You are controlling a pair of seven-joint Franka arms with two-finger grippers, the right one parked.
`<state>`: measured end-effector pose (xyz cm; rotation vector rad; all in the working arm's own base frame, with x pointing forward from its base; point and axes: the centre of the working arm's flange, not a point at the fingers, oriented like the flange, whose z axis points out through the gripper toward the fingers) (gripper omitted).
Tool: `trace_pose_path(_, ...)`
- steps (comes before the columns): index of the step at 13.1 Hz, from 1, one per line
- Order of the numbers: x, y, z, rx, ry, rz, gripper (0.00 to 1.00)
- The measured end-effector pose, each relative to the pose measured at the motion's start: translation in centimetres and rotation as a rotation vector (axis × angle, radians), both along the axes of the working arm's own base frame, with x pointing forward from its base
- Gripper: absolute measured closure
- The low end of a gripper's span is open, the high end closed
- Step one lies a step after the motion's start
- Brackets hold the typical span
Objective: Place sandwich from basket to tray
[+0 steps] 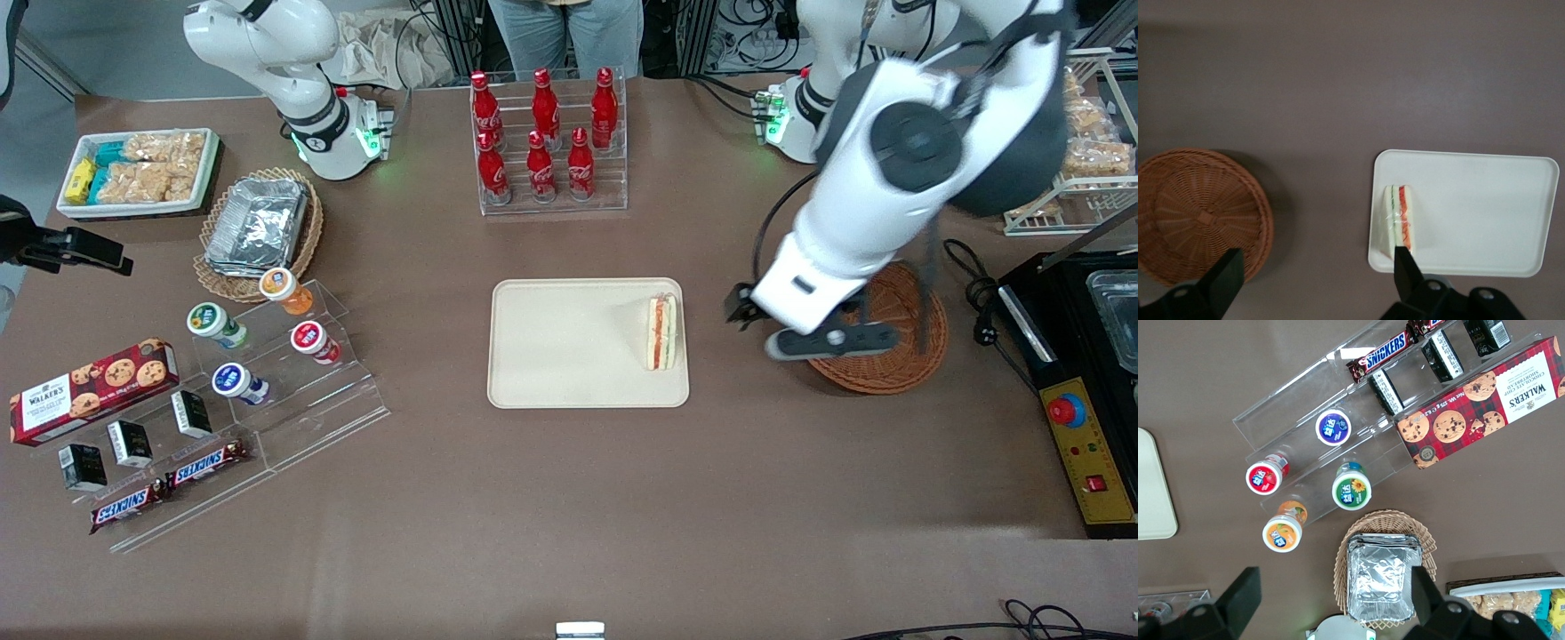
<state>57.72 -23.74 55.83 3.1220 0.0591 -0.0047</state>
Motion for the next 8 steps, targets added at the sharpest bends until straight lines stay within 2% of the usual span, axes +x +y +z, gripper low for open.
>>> trace_pose_path(4,-1.1,7.7,5.1,-0.017,0.000,-0.004,0.00)
trace_pose_path(8,-1.7,8.7,6.4,-0.020,-0.008,0.001,0.00)
